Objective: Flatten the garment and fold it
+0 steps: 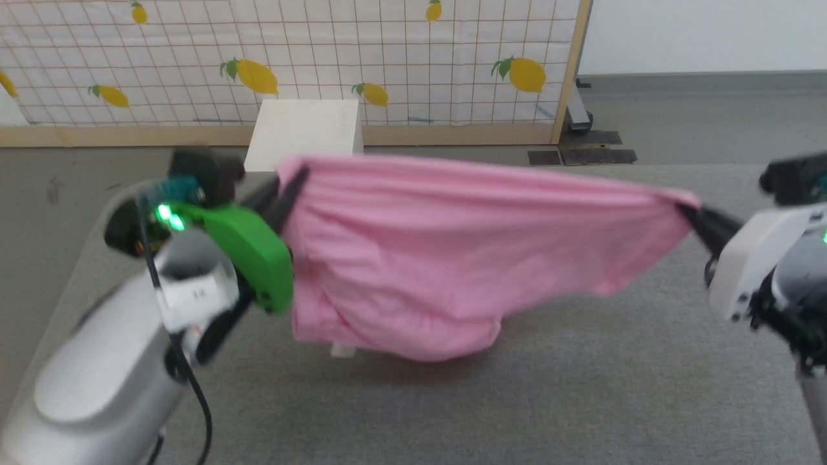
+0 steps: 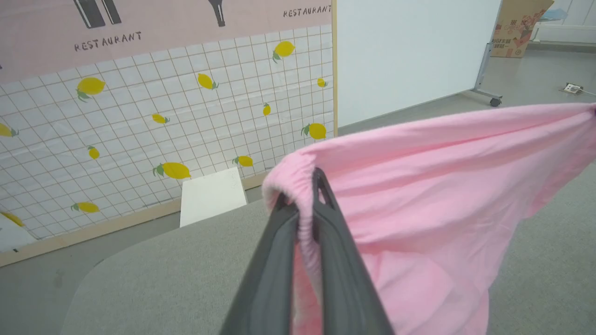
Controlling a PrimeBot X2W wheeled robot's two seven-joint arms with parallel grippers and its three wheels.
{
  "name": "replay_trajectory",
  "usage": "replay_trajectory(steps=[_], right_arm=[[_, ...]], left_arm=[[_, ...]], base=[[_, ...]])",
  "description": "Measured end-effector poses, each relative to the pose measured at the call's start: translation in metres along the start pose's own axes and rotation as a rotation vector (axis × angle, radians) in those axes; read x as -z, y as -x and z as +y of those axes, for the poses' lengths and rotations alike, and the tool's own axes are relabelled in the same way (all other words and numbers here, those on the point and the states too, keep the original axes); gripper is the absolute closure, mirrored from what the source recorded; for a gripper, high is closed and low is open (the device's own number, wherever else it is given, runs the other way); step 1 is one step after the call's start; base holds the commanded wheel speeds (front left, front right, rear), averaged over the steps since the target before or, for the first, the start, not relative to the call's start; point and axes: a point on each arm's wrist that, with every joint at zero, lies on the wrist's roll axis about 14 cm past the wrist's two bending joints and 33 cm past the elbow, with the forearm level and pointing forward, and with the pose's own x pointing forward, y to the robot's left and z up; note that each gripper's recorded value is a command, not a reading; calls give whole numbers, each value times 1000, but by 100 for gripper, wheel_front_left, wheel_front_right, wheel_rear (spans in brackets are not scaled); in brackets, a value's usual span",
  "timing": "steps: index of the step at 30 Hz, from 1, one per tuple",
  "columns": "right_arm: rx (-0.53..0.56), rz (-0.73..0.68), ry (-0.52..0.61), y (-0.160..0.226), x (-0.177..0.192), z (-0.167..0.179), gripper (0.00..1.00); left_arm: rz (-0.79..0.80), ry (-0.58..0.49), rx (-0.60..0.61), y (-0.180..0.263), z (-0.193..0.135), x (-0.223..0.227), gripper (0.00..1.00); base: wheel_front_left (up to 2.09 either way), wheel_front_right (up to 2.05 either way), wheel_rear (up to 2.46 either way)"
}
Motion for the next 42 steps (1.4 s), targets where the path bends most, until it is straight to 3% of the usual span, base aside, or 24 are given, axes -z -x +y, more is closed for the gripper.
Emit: replay_trajectory(steps=[2, 3, 7, 16, 21, 26, 33, 42], right_arm=[[16, -72, 17, 0, -33, -4, 100], [29, -134, 30, -6, -70, -7, 100], [45, -194, 28, -23, -111, -13, 100], [105, -336, 48, -89, -183, -30, 100], [136, -423, 64, -132, -200, -35, 100], [146, -419, 81, -172, -188, -37, 100], [131, -245, 67, -219, -112, -36, 100], [68, -94, 77, -228, -35, -17, 100]], left_arm=[[-33, -27, -12, -11, 9, -22, 100], [-71, -52, -34, -29, 24, -47, 100], [-118, -50, -81, -60, 44, -70, 100], [-240, -62, -168, -141, 92, -109, 100], [-310, -40, -223, -182, 119, -107, 100], [-306, 18, -261, -217, 137, -77, 100], [-167, 110, -291, -248, 148, 10, 100], [3, 232, -277, -236, 128, 106, 100]], base=[[0, 0, 0], [0, 0, 0], [0, 0, 0], [0, 0, 0], [0, 0, 0], [0, 0, 0], [0, 0, 0], [0, 0, 0]])
